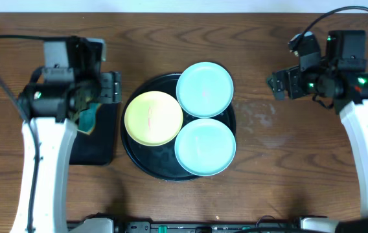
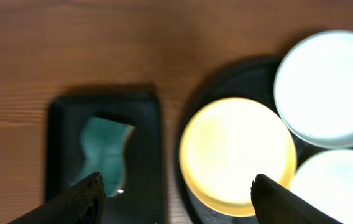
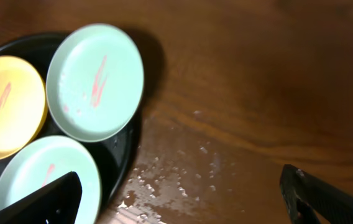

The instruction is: Clean dirty plates on tray and stack at the side

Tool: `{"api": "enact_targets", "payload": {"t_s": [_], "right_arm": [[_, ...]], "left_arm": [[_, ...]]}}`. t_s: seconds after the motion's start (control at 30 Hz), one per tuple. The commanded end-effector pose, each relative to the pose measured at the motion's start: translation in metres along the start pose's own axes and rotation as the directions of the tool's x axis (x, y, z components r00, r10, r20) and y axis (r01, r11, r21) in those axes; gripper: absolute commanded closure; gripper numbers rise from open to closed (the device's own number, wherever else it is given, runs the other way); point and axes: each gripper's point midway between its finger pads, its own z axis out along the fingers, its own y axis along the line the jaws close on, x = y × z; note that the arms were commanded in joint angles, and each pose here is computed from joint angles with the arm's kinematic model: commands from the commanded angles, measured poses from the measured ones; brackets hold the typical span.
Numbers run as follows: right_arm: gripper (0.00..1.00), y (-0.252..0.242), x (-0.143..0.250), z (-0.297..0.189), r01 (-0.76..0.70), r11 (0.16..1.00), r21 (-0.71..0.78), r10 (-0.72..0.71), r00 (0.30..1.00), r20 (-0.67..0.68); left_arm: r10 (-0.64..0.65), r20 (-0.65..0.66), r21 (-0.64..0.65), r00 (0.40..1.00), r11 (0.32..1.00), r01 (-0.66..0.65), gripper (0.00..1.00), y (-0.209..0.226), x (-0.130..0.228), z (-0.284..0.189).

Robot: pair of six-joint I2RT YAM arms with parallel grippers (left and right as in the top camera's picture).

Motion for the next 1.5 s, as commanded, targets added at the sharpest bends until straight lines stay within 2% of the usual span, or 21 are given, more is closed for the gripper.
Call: {"api": "enact_targets", "payload": {"t_s": [0.0,0.13,0.23,0.4,0.47,0.57,0.63,0.73,0.97,1.13,1.47], "right_arm": [[0.01,0.017,-0.003,0.009,-0.122,0.984,-0.128,0.12,0.993,-0.023],[0.02,0.03,-0.012,0.017,-0.188,0.956,-0.226,0.189,0.982,-0.017],[0.17,0.041,-0.017,0.034,-0.296,0.929,-0.224,0.292,0.955,-0.051],[0.25,0.078,-0.02,0.068,-0.343,0.922,-0.178,0.328,0.938,-0.107],[0.28,0.099,-0.024,0.079,-0.353,0.919,-0.174,0.334,0.933,-0.131],[0.33,0.13,-0.026,0.097,-0.359,0.918,-0.17,0.33,0.927,-0.178],[0.4,0.147,-0.023,0.11,-0.368,0.918,-0.146,0.333,0.917,-0.218],[0.52,0.17,-0.009,0.139,-0.393,0.916,-0.078,0.36,0.893,-0.27],[0.66,0.199,0.026,0.179,-0.368,0.929,-0.031,0.334,0.874,-0.353],[0.72,0.209,0.048,0.198,-0.311,0.95,0.031,0.3,0.879,-0.372],[0.76,0.222,0.07,0.209,-0.239,0.965,0.109,0.262,0.891,-0.37]], "left_arm": [[-0.008,-0.04,0.086,0.999,0.996,0.012,0.24,-0.014,-0.002,0.017],[-0.027,-0.096,0.086,0.995,0.996,0.036,0.24,-0.013,0.003,0.036],[-0.029,-0.129,0.087,0.991,0.995,0.04,0.24,-0.013,0.007,0.048],[-0.029,-0.144,0.074,0.989,0.996,0.04,0.24,-0.01,0.008,0.055],[-0.042,-0.14,0.004,0.989,0.999,0.043,0.24,0.002,0.008,0.055],[-0.204,-0.114,-0.207,0.972,0.962,0.178,0.24,0.041,0.011,0.049],[-0.286,-0.094,-0.287,0.954,0.925,0.249,0.24,0.06,0.015,0.045],[-0.346,-0.096,-0.317,0.933,0.899,0.301,0.24,0.077,0.023,0.042],[-0.402,-0.083,-0.35,0.912,0.869,0.351,0.24,0.1,0.029,0.037],[-0.431,-0.073,-0.363,0.899,0.851,0.379,0.24,0.109,0.032,0.036],[-0.436,-0.072,-0.366,0.897,0.848,0.382,0.24,0.111,0.033,0.035]]}}
